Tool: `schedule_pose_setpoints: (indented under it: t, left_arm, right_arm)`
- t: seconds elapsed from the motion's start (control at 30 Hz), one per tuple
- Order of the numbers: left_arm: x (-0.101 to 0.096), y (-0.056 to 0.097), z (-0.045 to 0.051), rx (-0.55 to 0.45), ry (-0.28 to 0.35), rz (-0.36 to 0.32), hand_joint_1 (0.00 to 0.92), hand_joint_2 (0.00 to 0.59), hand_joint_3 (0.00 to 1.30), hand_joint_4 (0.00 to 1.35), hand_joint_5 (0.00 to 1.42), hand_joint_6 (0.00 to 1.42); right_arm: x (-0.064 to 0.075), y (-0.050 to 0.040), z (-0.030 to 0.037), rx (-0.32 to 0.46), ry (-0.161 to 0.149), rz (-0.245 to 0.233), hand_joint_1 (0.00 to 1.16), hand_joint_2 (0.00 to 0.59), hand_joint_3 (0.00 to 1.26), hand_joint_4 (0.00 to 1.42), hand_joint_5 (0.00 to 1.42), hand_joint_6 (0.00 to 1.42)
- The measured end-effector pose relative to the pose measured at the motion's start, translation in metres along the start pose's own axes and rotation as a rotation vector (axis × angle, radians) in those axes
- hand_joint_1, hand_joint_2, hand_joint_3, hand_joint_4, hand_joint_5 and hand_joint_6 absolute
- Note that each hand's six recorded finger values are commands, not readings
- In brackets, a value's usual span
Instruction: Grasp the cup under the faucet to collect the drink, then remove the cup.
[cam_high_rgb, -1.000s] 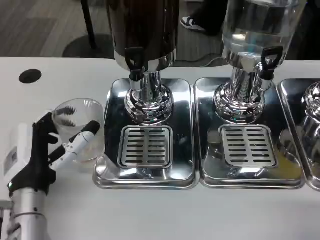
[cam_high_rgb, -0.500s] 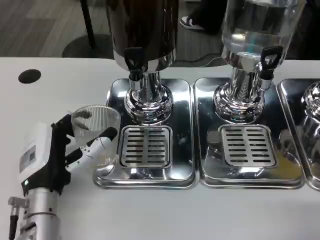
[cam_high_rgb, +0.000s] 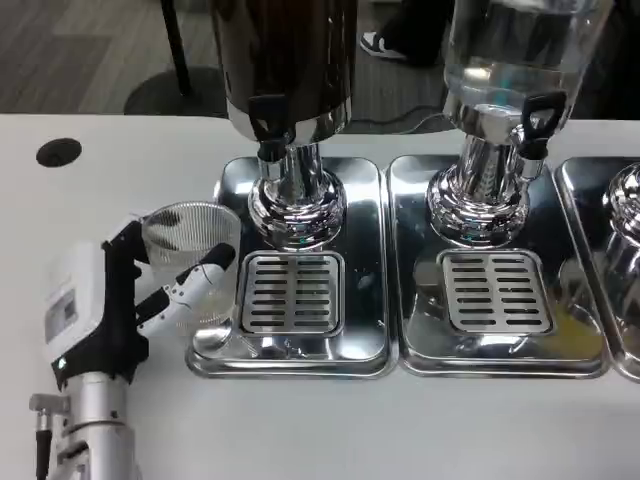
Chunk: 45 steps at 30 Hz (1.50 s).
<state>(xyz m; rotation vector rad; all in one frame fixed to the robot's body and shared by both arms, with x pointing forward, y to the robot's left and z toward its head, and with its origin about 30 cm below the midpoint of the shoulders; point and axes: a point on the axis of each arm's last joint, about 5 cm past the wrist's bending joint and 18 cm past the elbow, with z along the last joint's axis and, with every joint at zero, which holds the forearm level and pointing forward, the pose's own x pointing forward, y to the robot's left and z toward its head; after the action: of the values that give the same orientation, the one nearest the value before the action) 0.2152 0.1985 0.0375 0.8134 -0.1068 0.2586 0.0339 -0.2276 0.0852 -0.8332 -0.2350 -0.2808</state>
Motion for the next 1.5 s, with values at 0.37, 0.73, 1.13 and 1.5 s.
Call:
schedule_pose_setpoints:
  t: [0.37,0.73,1.13,1.5]
  left_arm:
    - [0.005,-0.01,0.0072,0.005,-0.025,-0.004,0.187,0.124,0.45,0.59,0.52,0.61]
    - [0.01,-0.018,0.0163,-0.001,-0.055,-0.025,0.188,0.126,0.45,0.61,0.53,0.61]
    - [0.009,-0.029,0.0246,0.008,-0.099,-0.068,0.192,0.134,0.46,0.61,0.54,0.62]
    - [0.007,-0.034,0.0289,-0.001,-0.114,-0.069,0.194,0.137,0.46,0.61,0.54,0.62]
  right_arm:
    - [0.0,-0.0002,0.0,0.001,0.002,0.006,0.63,0.491,0.31,0.24,0.16,0.04]
    - [0.0,-0.0001,-0.0002,0.003,0.006,0.006,0.63,0.491,0.31,0.24,0.16,0.04]
    - [-0.001,0.0001,-0.0005,0.004,0.01,0.003,0.63,0.491,0.31,0.24,0.16,0.04]
    - [-0.002,0.0008,-0.0027,0.008,0.025,0.005,0.63,0.499,0.31,0.24,0.16,0.04]
